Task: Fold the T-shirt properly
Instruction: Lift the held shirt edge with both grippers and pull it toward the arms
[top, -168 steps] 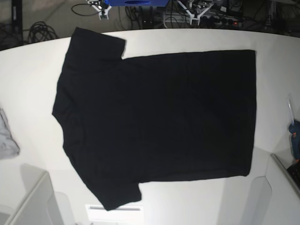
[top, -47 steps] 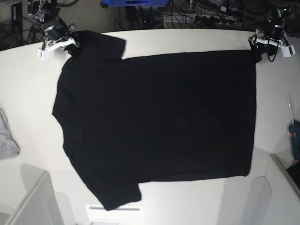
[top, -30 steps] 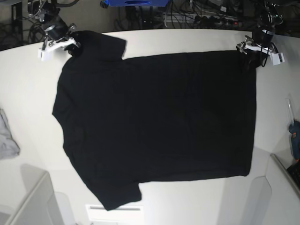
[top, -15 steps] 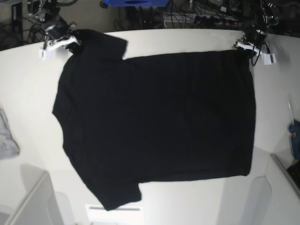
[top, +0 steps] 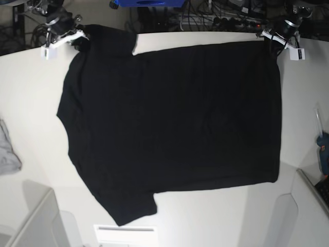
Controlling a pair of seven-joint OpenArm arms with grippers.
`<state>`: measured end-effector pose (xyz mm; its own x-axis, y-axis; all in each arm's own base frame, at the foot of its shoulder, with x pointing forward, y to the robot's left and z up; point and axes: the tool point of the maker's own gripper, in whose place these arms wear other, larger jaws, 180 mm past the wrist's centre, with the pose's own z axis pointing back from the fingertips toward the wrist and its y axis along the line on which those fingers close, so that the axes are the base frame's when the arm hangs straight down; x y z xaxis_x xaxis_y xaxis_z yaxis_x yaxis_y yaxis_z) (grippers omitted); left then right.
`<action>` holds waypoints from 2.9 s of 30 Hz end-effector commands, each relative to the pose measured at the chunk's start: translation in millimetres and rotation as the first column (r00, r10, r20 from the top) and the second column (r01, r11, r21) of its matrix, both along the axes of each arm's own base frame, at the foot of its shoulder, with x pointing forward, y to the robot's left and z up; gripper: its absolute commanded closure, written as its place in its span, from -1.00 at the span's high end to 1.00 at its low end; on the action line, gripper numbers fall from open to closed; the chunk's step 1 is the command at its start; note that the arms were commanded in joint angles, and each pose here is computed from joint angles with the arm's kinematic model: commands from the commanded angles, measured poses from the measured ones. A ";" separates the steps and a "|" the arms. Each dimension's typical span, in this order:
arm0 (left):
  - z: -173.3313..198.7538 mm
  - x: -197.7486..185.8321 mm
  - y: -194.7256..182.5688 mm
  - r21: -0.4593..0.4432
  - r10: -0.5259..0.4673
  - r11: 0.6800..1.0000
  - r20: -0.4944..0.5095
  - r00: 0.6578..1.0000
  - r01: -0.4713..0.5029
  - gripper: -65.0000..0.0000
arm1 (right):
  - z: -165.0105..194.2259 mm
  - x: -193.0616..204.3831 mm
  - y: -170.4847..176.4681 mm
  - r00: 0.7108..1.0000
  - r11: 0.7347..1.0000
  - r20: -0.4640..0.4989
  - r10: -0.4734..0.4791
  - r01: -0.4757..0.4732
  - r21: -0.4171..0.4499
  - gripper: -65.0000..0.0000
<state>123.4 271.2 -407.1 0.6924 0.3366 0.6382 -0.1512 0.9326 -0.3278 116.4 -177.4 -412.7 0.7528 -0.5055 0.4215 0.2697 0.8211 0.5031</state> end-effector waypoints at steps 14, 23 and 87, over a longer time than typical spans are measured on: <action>57.2 7.9 -21.5 0.075 -0.116 0.991 0.110 0.987 0.109 -1.00 | 37.1 24.0 6.4 0.993 1.000 0.115 0.029 -0.027 -0.015 -1.00; 68.7 28.0 -16.5 0.074 -0.045 0.997 0.164 0.985 0.033 -1.00 | 47.2 66.1 -14.3 0.996 0.999 0.089 0.022 -0.019 -0.035 -1.00; 57.1 141.4 38.3 -0.020 0.266 0.964 0.133 0.955 -0.266 -1.00 | 45.2 234.5 19.9 0.994 0.998 0.090 0.055 -0.059 0.037 -1.00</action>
<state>257.4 304.9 -363.7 0.5152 0.5162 0.6842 -0.3699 0.8540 -0.3658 338.2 -155.2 -384.6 0.7697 -0.4794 0.4216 0.2074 0.8123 0.5451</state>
